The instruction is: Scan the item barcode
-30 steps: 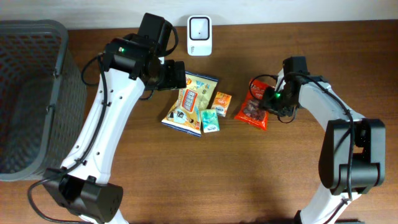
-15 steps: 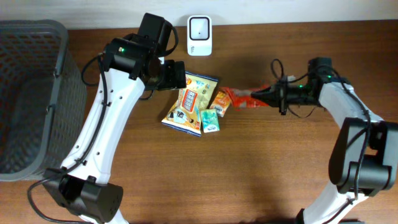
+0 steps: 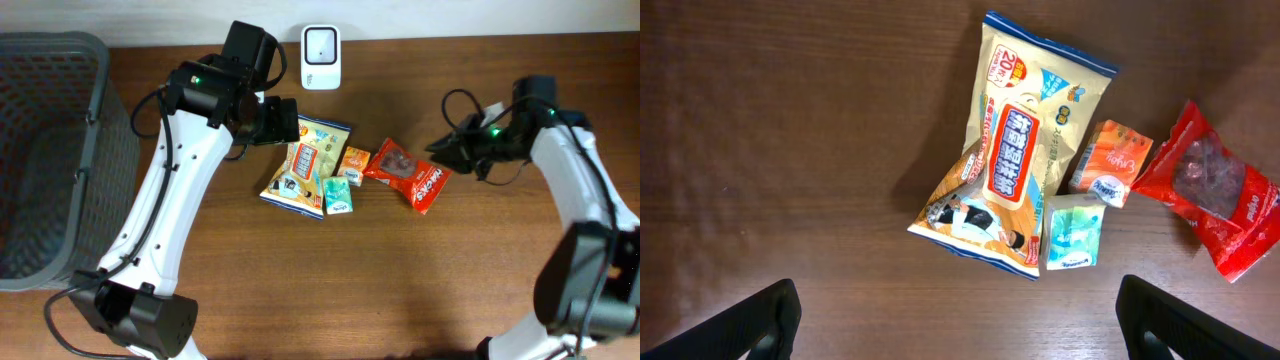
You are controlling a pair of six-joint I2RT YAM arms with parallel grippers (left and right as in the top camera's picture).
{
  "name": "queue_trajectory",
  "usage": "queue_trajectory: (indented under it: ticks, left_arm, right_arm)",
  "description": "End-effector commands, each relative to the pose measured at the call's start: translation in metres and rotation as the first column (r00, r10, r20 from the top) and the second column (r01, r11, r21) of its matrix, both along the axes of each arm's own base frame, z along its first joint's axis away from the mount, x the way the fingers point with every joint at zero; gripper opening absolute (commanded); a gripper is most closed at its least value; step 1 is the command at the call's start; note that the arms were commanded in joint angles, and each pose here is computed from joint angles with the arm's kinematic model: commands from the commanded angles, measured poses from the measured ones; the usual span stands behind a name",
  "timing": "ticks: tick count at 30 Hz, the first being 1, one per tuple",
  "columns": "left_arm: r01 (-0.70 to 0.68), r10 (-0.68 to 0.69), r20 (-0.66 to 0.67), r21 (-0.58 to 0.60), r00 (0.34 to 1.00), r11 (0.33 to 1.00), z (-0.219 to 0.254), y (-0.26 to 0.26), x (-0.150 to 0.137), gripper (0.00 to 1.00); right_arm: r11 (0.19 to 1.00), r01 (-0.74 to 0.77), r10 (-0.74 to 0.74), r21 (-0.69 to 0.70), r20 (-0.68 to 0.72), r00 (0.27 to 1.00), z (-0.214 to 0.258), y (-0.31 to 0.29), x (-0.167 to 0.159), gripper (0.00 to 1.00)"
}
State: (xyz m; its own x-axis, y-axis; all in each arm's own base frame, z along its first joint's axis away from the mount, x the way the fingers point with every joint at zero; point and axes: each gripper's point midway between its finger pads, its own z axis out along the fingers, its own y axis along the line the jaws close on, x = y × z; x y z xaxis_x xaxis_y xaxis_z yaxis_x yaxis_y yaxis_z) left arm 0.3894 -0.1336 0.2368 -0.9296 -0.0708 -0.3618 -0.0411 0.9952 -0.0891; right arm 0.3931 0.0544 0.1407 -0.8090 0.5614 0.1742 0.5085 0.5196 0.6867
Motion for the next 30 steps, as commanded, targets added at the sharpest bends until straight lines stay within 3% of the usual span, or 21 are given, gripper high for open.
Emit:
queue_trajectory:
  ticks: [1,5,7,10,12,14,18,21,25,27,28,30]
  left_arm:
    - [0.008,-0.008,-0.006,0.019,1.0,1.0,-0.003,0.003,0.001,0.99]
    - [0.008,-0.008,-0.005,0.019,1.0,1.0,-0.003,0.003,0.001,0.99]
    - [0.008,-0.008,-0.006,0.019,1.0,1.0,-0.003,0.003,0.001,0.99]
    - [0.008,-0.008,-0.005,0.019,1.0,1.0,-0.003,0.003,0.001,0.99]
    - [0.008,-0.008,-0.006,0.019,1.0,1.0,-0.003,0.003,0.001,0.99]
    - [0.008,-0.008,-0.005,0.019,1.0,1.0,-0.003,0.003,0.001,0.99]
    - [0.008,-0.008,-0.005,0.019,1.0,1.0,-0.003,0.003,0.001,0.99]
    - [0.008,-0.008,-0.006,0.019,1.0,1.0,-0.003,0.003,0.001,0.99]
    - [0.008,-0.008,-0.005,0.019,1.0,1.0,-0.003,0.003,0.001,0.99]
    - [0.008,-0.008,-0.006,0.019,1.0,1.0,-0.003,0.003,0.001,0.99]
    - [0.008,-0.008,-0.006,0.019,1.0,1.0,-0.003,0.003,0.001,0.99]
    - [0.008,-0.008,-0.006,0.019,1.0,1.0,-0.003,0.003,0.001,0.99]
  right_arm:
    - [0.865,-0.001,0.008,-0.502,0.011,1.0,0.016,-0.046,-0.01,0.22]
    - [0.849,-0.174,0.152,-0.498,-0.085,0.985,-0.005,0.011,-0.034,0.22]
    - [0.825,-0.204,0.134,-0.526,-0.169,0.976,-0.028,0.023,-0.049,0.22]
    - [0.808,-0.225,0.109,-0.544,-0.238,0.965,-0.064,0.035,-0.064,0.11]
    - [0.804,-0.227,0.112,-0.55,-0.236,0.965,-0.075,0.035,-0.065,0.11]
    - [0.8,-0.218,0.107,-0.56,-0.224,0.969,-0.084,0.033,-0.063,0.18]
    - [0.814,-0.182,0.055,-0.552,-0.239,0.969,-0.104,0.032,-0.072,0.17]
    - [0.813,-0.202,0.058,-0.546,-0.269,0.961,-0.113,0.031,-0.083,0.1]
    - [0.767,-0.142,0.017,-0.625,-0.202,0.979,-0.117,0.013,-0.066,0.09]
    - [0.705,-0.066,-0.027,-0.706,-0.119,0.992,-0.114,-0.011,-0.046,0.1]
    - [0.647,-0.028,-0.007,-0.762,-0.043,0.999,-0.109,-0.027,-0.028,0.14]
    - [0.613,-0.002,0.089,-0.79,0.067,0.994,-0.098,-0.037,0.003,0.2]
